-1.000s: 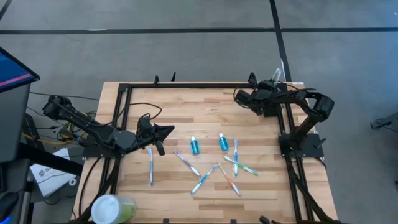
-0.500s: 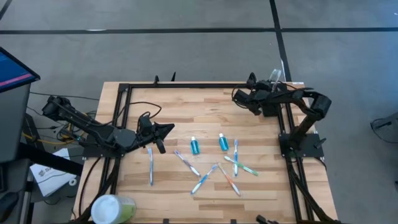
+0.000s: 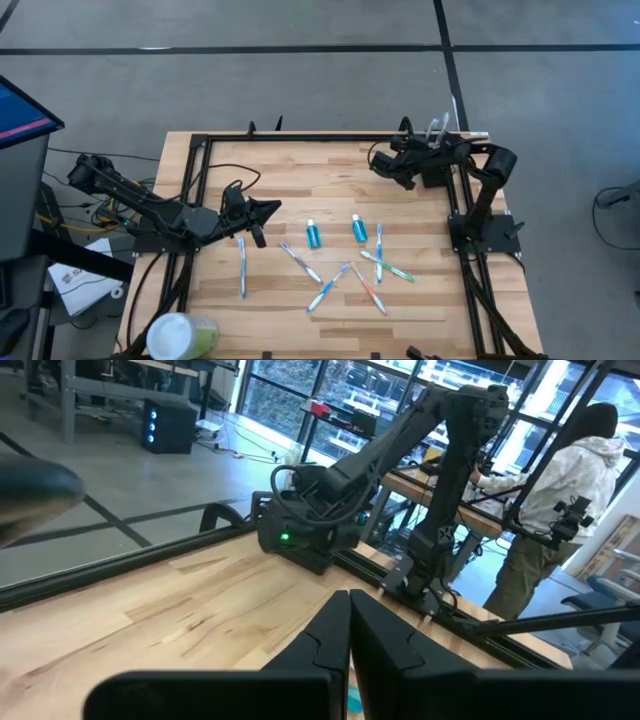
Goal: Pick & Place toothbrushing station
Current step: Put the top green toothbrush into the left section of wire organizer
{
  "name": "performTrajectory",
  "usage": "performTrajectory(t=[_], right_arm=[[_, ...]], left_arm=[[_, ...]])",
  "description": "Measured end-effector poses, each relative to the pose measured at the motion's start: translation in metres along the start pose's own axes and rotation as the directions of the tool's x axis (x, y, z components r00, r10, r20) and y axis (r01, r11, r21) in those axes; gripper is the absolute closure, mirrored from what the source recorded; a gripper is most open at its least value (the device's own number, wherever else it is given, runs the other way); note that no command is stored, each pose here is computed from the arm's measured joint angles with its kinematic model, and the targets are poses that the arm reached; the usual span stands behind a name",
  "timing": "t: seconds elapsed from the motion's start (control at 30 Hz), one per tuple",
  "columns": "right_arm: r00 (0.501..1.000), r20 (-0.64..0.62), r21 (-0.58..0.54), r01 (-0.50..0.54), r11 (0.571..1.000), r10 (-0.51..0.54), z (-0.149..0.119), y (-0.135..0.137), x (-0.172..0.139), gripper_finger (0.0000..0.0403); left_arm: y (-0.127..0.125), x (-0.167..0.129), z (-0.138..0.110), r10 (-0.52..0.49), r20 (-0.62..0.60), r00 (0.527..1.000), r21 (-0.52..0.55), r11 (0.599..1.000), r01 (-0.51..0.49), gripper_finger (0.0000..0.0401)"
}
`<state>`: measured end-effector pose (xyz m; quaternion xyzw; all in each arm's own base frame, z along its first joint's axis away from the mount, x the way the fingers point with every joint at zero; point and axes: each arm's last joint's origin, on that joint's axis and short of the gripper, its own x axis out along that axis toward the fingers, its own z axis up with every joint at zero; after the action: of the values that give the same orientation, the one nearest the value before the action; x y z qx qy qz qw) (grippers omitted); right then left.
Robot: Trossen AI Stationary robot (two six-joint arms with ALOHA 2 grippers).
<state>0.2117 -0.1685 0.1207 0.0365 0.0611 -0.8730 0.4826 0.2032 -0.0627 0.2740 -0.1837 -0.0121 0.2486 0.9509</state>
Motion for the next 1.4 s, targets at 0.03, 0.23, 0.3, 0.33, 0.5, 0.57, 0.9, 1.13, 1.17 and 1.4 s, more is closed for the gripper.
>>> performTrajectory(t=[0.03,0.23,0.3,0.33,0.5,0.57,0.9,1.13,1.17,1.4], right_arm=[[1.000,-0.001,0.000,0.000,1.000,0.000,0.000,0.000,0.000,0.0394],[1.000,0.013,0.018,-0.001,1.000,0.001,0.009,-0.003,-0.001,0.0393],[1.000,0.020,0.033,-0.002,0.999,0.001,0.015,-0.004,-0.002,0.0393],[1.000,0.024,0.037,0.001,0.999,-0.002,0.017,-0.005,-0.001,0.0393],[1.000,0.013,0.023,0.019,1.000,-0.020,0.013,-0.004,0.004,0.0393],[1.000,-0.005,0.009,0.025,1.000,-0.025,0.008,-0.004,0.006,0.0393],[1.000,0.002,0.013,0.019,1.000,-0.019,0.006,-0.004,0.004,0.0392],[1.000,0.010,0.021,0.019,1.000,-0.019,0.005,-0.003,0.004,0.0392],[1.000,0.005,0.016,0.021,1.000,-0.021,0.004,-0.002,0.005,0.0392],[1.000,0.007,0.022,0.024,0.999,-0.024,0.009,-0.004,0.005,0.0392]], left_arm=[[0.000,0.000,0.000,0.000,0.000,1.000,-0.002,1.000,0.000,0.0399],[0.000,0.000,0.000,0.000,0.001,1.000,-0.010,1.000,0.000,0.0399],[0.000,0.000,0.000,0.000,0.001,1.000,-0.023,1.000,0.000,0.0399],[0.000,0.000,0.000,0.000,0.001,1.000,-0.024,1.000,0.000,0.0399],[0.000,0.000,0.000,0.001,0.002,1.000,-0.028,1.000,-0.001,0.0399],[0.000,0.000,0.000,0.003,0.004,1.000,-0.030,1.000,-0.003,0.0399],[0.000,0.000,0.001,0.001,0.007,1.000,-0.035,0.999,-0.001,0.0399],[0.000,0.000,0.001,0.000,0.006,1.000,-0.034,0.999,0.000,0.0399],[0.000,0.000,0.001,0.000,0.006,1.000,-0.034,0.999,0.000,0.0399],[-0.001,-0.001,0.000,-0.007,0.003,1.000,-0.032,0.999,0.007,0.0399]])
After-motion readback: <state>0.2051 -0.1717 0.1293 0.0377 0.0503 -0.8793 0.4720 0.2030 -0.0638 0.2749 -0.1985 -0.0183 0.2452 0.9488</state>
